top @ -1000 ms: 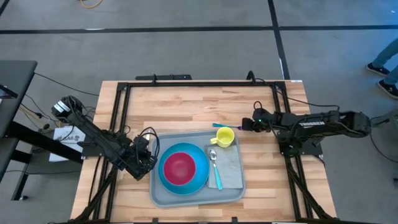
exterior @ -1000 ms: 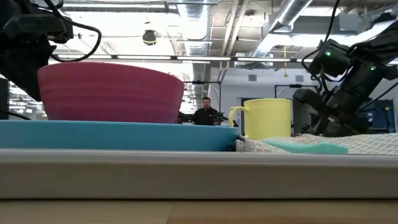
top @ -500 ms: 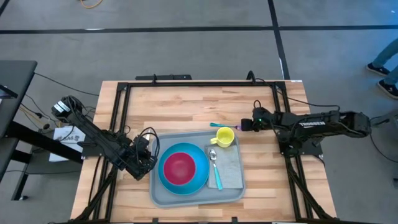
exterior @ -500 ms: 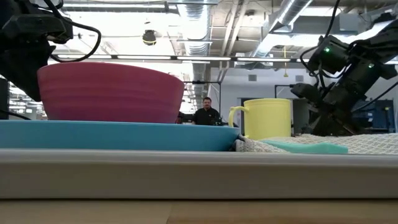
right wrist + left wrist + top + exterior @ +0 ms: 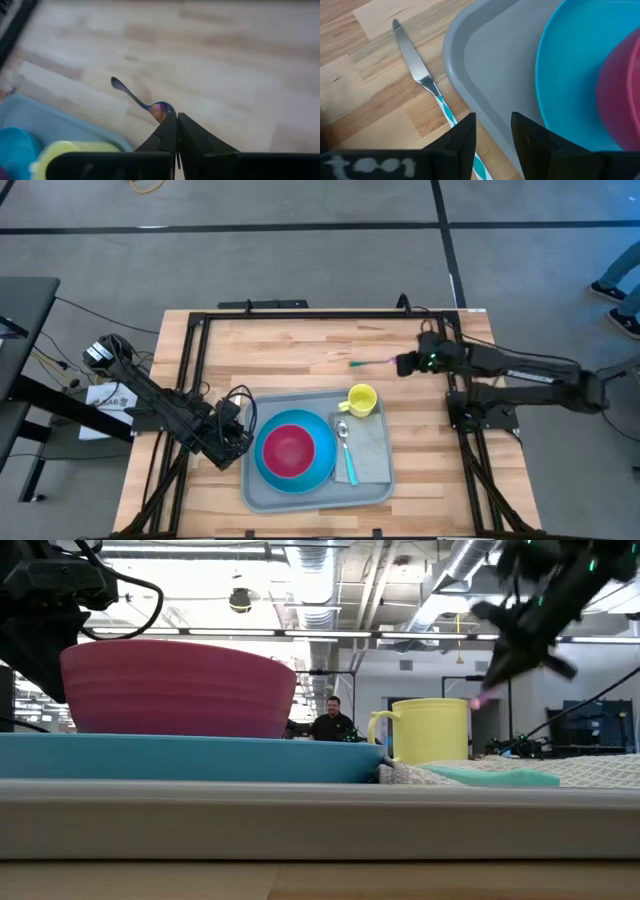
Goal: Set up tray
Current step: Put the blue fork on the gray napkin on the gray tray to the right of the light blue spoon
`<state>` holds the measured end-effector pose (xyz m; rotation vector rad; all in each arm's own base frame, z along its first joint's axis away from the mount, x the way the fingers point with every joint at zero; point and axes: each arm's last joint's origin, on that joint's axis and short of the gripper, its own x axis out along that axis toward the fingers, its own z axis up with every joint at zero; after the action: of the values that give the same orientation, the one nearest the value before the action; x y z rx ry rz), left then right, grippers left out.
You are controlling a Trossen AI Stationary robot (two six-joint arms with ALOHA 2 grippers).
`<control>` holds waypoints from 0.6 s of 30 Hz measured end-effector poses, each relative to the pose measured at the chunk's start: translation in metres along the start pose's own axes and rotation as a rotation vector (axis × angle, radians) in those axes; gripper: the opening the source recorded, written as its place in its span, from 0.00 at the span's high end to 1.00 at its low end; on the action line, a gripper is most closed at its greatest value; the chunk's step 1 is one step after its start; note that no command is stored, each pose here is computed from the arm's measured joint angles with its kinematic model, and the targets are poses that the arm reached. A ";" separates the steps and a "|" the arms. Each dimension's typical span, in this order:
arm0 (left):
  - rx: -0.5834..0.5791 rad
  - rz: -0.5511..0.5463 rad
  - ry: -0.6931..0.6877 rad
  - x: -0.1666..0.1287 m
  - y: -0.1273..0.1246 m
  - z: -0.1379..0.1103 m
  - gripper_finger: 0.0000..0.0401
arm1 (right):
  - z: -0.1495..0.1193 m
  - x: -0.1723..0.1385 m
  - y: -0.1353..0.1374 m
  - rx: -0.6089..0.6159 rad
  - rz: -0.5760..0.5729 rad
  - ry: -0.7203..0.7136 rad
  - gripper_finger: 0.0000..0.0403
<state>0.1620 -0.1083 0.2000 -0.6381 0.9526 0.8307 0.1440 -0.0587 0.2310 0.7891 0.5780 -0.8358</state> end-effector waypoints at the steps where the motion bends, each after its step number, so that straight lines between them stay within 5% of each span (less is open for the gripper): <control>1: 0.000 0.000 0.000 0.000 0.000 0.000 0.72 | 0.005 -0.010 0.003 -0.015 -0.006 -0.019 1.00; 9: -0.005 -0.010 0.001 0.000 -0.001 0.000 0.72 | 0.025 -0.077 0.025 -0.172 0.123 -0.121 1.00; 18: -0.013 -0.025 0.002 0.000 -0.003 0.000 0.72 | 0.003 -0.108 0.043 -0.409 0.459 0.128 1.00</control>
<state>0.1641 -0.1098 0.2002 -0.6612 0.9393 0.8148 0.1199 0.0032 0.3268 0.5663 0.6233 -0.2324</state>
